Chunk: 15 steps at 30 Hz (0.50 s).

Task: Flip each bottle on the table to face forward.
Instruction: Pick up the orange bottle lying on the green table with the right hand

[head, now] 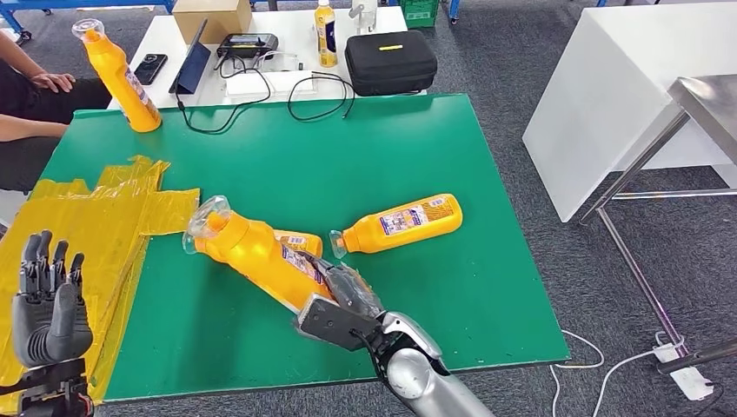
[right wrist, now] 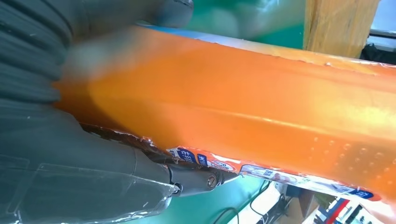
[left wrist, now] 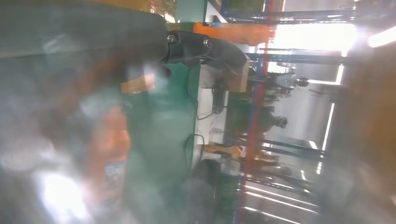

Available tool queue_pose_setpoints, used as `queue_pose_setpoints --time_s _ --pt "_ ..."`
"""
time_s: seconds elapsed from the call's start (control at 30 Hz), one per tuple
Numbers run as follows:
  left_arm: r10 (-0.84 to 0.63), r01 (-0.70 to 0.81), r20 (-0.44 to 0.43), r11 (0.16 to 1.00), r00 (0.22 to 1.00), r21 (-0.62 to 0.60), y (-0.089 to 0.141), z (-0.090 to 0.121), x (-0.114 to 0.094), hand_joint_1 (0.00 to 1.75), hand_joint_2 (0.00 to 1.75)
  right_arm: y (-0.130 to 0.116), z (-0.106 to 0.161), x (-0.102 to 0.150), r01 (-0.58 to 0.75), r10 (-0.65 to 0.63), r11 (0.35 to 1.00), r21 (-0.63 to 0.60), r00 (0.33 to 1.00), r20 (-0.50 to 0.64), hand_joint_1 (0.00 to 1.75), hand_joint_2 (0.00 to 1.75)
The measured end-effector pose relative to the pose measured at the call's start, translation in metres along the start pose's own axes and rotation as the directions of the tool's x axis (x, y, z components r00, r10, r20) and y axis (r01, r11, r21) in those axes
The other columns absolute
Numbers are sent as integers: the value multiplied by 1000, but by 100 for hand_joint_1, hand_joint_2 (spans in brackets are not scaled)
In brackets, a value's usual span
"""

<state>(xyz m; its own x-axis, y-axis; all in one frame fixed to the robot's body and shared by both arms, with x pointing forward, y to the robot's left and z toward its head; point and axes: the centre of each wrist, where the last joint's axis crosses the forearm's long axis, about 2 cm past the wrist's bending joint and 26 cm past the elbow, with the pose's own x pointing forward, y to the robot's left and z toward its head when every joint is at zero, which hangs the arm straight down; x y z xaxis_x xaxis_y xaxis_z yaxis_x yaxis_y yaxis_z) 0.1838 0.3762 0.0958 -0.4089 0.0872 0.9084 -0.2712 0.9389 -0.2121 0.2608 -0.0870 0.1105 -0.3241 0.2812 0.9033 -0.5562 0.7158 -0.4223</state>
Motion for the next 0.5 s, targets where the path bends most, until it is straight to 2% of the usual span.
queue_pose_setpoints --time_s 0.2,0.3,0.37,0.5 --pt "13 -13 3 1000 1000 -1 -2 1 0 0 175 -2 2 1 5 -4 1000 -12 1000 7 175 175" --pt "92 -92 2 995 996 -26 -12 5 -1 0 175 -3 4 0 30 -29 999 -17 999 33 175 175" --pt "164 -165 -15 985 986 -55 -28 10 -4 0 175 -5 6 0 50 -50 999 -13 998 46 175 175" --pt "322 -328 -71 940 944 -94 -77 16 -12 0 175 -10 0 3 61 -60 998 -18 996 60 175 175"
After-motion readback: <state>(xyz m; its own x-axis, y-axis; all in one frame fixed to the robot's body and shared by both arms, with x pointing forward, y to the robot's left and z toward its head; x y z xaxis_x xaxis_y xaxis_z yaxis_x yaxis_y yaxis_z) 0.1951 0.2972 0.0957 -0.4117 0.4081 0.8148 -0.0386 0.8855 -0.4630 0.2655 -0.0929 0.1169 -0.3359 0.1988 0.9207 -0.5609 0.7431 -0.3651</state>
